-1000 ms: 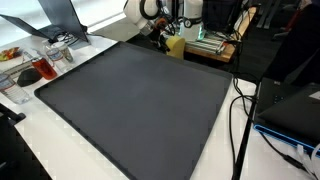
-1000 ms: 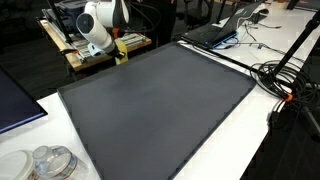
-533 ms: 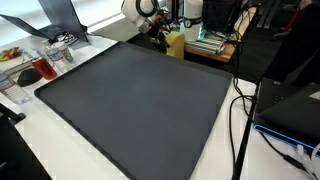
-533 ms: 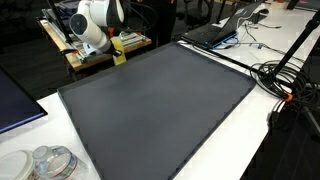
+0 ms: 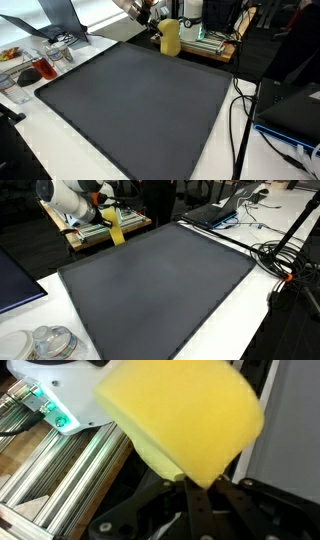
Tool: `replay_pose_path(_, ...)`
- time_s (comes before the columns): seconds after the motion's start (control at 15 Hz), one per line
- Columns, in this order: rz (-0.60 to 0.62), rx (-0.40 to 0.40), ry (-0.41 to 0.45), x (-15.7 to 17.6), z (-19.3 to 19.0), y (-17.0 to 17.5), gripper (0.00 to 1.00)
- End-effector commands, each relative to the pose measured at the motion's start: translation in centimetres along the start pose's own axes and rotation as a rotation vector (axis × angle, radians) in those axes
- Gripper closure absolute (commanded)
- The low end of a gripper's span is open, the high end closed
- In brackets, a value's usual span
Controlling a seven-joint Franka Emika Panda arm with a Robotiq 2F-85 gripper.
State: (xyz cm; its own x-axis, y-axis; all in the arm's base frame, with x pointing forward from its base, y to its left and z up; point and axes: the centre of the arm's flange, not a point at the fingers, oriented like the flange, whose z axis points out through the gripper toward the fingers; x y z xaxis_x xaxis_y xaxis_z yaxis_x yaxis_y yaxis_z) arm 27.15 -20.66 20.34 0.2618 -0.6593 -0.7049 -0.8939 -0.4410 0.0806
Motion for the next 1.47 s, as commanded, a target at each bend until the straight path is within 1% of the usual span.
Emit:
replay_pose_path(0.0, 0.012, 0.047, 0.043, -3.8, -4.8, 1.2, 0.96)
replay_pose_path(0.2, -0.008, 0.055, 0.097, -6.9, -7.7, 2.0, 0.96)
replay_pose_path(0.47, -0.085, 0.071, 0.23, -11.2, -10.2, 2.2, 0.95)
replay_pose_path(0.6, -0.156, 0.102, 0.3, -13.3, -11.1, 1.5, 0.94)
replay_pose_path(0.67, -0.196, 0.121, 0.355, -14.4, -11.4, 1.0, 0.94)
replay_pose_path(0.93, -0.347, 0.136, 0.482, -18.1, -12.0, 0.0, 0.94)
replay_pose_path(1.13, -0.447, 0.165, 0.579, -20.8, -12.2, -0.3, 0.95)
replay_pose_path(1.27, -0.522, 0.187, 0.625, -22.1, -11.8, -0.2, 0.95)
replay_pose_path(1.33, -0.446, 0.136, 0.576, -20.2, -13.3, -0.9, 0.95)
replay_pose_path(1.4, -0.471, 0.143, 0.596, -20.8, -13.1, -0.9, 0.95)
